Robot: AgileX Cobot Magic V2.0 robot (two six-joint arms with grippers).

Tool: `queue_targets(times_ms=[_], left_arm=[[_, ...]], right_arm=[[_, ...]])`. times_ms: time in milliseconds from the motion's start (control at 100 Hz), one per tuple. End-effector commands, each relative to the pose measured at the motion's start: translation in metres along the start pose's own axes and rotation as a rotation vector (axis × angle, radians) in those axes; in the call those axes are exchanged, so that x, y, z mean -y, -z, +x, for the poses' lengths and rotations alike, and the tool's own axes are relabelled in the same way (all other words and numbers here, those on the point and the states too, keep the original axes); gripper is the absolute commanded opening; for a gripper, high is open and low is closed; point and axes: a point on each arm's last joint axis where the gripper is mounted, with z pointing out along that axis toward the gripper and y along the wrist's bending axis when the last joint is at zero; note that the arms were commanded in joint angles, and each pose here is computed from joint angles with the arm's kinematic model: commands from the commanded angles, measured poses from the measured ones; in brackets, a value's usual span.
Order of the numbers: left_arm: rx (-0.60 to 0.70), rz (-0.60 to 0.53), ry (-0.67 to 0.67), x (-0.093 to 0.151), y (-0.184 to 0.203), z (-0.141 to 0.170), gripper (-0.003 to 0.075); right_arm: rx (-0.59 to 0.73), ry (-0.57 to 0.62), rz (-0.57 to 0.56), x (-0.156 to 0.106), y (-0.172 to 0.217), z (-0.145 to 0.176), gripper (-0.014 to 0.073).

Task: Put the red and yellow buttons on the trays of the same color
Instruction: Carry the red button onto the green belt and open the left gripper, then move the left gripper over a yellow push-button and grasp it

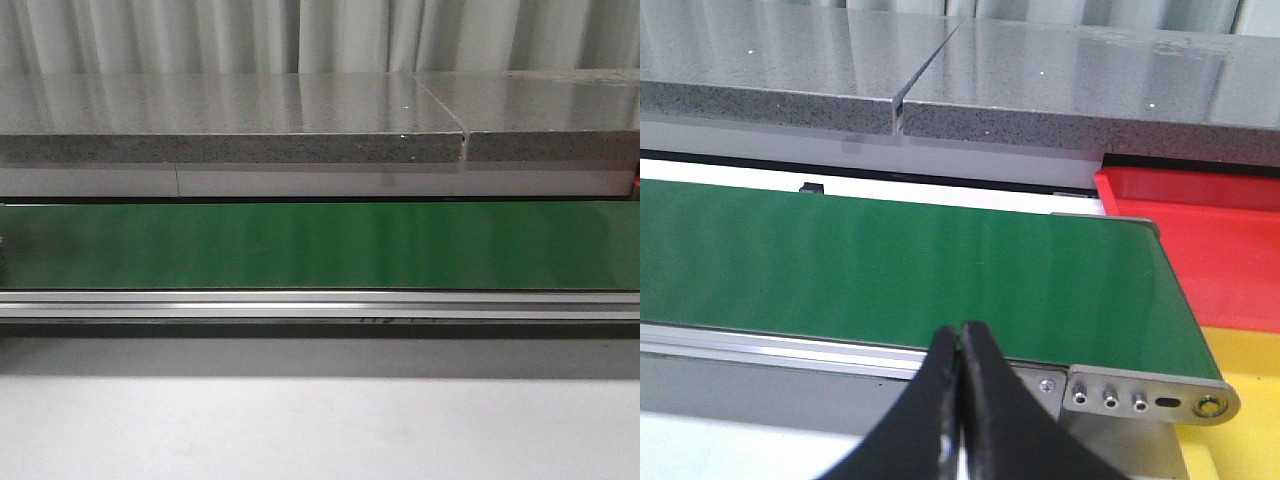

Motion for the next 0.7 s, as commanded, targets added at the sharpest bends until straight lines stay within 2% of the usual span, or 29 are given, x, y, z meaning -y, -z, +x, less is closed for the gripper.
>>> queue_targets(times_ms=[0, 160, 330, 500, 690], left_arm=[[0.141, 0.019, -0.002, 0.001, 0.034, -0.015, 0.061], [0.242, 0.028, 0.005, -0.001, 0.063, -0.017, 0.061], [0.292, 0.021, 0.024, -0.009, 0.091, 0.001, 0.0609], [0.287, -0.019, 0.105, -0.029, 0.099, 0.034, 0.0609], [0.264, -0.124, 0.246, -0.066, 0.095, 0.075, 0.0609]], right_arm=[[0.11, 0.003, -0.001, 0.0, 0.002, -0.012, -0.0068], [0.11, 0.003, -0.001, 0.0, 0.002, -0.012, -0.0068], [0.11, 0.003, -0.001, 0.0, 0.002, -0.012, -0.0068], [0.11, 0.003, -0.001, 0.0, 0.002, -0.012, -0.0068], [0.11, 0.003, -0.001, 0.0, 0.002, -0.012, -0.0068]])
